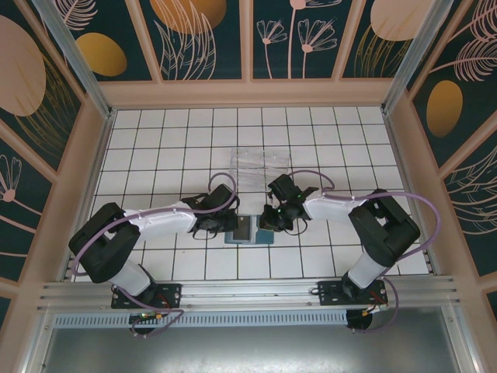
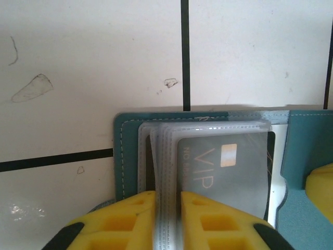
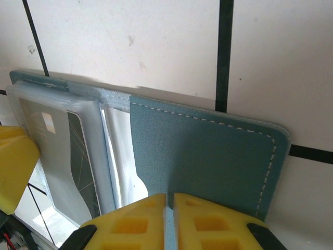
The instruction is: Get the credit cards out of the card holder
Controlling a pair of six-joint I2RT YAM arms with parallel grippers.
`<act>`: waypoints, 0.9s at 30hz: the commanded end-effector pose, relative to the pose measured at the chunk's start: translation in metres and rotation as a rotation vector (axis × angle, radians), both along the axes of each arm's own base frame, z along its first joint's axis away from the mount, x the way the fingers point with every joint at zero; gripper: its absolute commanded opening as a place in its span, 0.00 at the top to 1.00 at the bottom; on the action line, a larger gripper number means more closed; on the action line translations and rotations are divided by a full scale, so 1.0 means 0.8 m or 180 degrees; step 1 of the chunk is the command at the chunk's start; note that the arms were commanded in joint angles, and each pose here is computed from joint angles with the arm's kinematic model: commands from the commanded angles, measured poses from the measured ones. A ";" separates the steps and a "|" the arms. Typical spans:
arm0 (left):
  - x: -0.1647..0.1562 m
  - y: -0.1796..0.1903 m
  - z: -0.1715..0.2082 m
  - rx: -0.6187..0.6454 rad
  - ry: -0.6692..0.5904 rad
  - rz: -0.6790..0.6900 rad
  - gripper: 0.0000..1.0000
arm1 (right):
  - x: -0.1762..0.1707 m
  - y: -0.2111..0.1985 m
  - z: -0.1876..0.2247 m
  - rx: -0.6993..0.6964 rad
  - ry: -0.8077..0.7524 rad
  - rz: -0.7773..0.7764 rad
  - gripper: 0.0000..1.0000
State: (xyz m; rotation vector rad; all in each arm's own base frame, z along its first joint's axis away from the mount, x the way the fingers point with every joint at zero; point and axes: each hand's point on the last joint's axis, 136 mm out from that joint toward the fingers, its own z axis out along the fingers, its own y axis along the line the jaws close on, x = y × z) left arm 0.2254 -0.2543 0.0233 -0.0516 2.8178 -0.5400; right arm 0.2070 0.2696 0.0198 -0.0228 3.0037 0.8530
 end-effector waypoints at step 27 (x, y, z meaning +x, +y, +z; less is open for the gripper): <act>-0.021 0.011 -0.032 -0.0013 0.0227 0.0039 0.92 | -0.015 0.051 0.021 0.1072 0.0035 0.0004 0.75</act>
